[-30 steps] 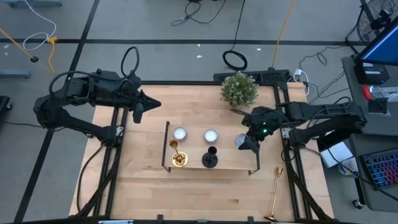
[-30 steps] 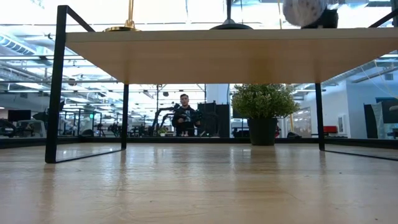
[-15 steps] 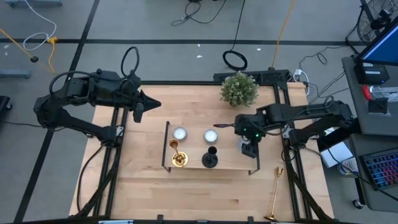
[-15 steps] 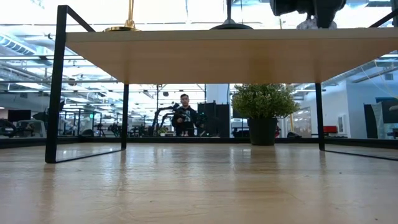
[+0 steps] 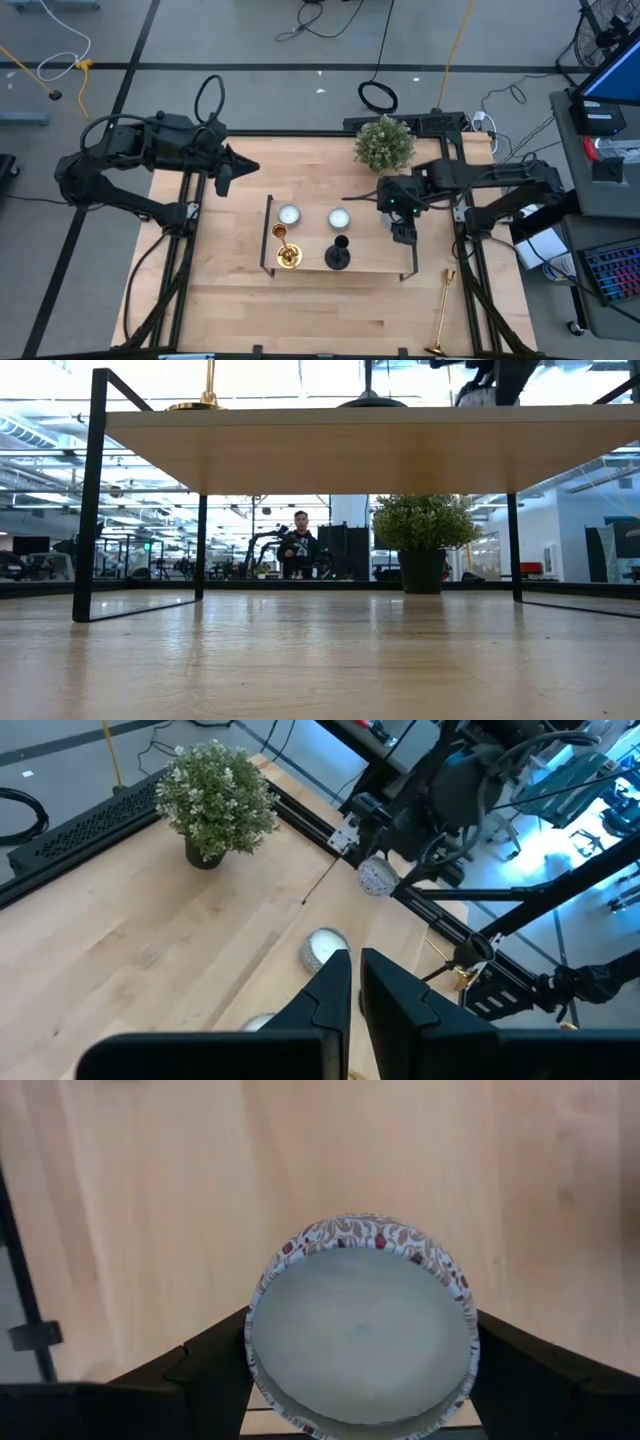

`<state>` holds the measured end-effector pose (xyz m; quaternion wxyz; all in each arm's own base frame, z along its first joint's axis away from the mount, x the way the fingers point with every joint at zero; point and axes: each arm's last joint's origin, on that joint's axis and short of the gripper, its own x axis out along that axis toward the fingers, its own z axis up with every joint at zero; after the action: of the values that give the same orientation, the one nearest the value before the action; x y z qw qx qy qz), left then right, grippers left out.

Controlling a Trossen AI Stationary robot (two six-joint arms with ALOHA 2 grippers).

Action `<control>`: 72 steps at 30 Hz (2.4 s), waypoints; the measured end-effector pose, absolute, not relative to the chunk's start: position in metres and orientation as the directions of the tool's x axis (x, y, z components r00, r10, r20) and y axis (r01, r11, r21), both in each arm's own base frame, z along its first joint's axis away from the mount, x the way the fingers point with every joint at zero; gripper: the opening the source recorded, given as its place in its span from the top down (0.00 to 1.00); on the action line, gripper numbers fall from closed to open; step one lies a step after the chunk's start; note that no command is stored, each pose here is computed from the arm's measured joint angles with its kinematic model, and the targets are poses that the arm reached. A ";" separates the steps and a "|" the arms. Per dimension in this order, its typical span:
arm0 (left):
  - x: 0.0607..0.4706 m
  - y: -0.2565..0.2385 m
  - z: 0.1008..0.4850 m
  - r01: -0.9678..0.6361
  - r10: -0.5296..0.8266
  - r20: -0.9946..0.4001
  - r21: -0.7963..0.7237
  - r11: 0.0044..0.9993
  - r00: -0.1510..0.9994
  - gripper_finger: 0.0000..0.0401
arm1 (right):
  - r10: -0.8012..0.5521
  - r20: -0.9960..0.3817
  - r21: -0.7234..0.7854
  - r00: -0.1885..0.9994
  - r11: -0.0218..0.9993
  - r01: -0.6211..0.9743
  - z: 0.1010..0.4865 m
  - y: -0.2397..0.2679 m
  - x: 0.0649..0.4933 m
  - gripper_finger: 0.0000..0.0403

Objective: Pick & Place candle stick holders
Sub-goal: Put the white red scented candle on the shelf

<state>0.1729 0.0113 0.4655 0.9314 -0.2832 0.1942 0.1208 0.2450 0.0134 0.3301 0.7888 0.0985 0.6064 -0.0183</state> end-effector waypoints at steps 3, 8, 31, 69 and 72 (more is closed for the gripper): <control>0.175 0.012 0.465 -0.347 0.128 -0.434 -0.474 0.809 0.892 0.92 | 0.089 -0.968 0.128 0.235 0.979 0.157 0.326 0.007 0.247 0.28; 0.179 0.012 0.463 -0.353 0.128 -0.444 -0.471 0.808 0.887 0.92 | 0.130 -0.981 0.151 0.141 0.976 0.155 0.311 0.000 0.257 0.28; 0.189 0.004 0.458 -0.350 0.113 -0.474 -0.450 0.821 0.873 0.92 | 0.053 -0.994 0.067 0.101 0.987 0.143 0.306 -0.002 0.259 0.26; 0.189 0.004 0.458 -0.349 0.115 -0.473 -0.443 0.826 0.873 0.92 | 0.105 -0.991 0.121 0.084 0.968 0.221 0.306 0.000 0.257 0.12; 0.189 0.004 0.458 -0.349 0.115 -0.473 -0.443 0.826 0.873 0.92 | 0.099 -0.992 0.115 0.083 0.968 0.221 0.306 0.000 0.257 0.12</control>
<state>0.1889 0.0036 0.4577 0.9301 -0.2677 0.2186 0.1246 0.2575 0.0000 0.3061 0.7264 0.1183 0.6757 -0.0421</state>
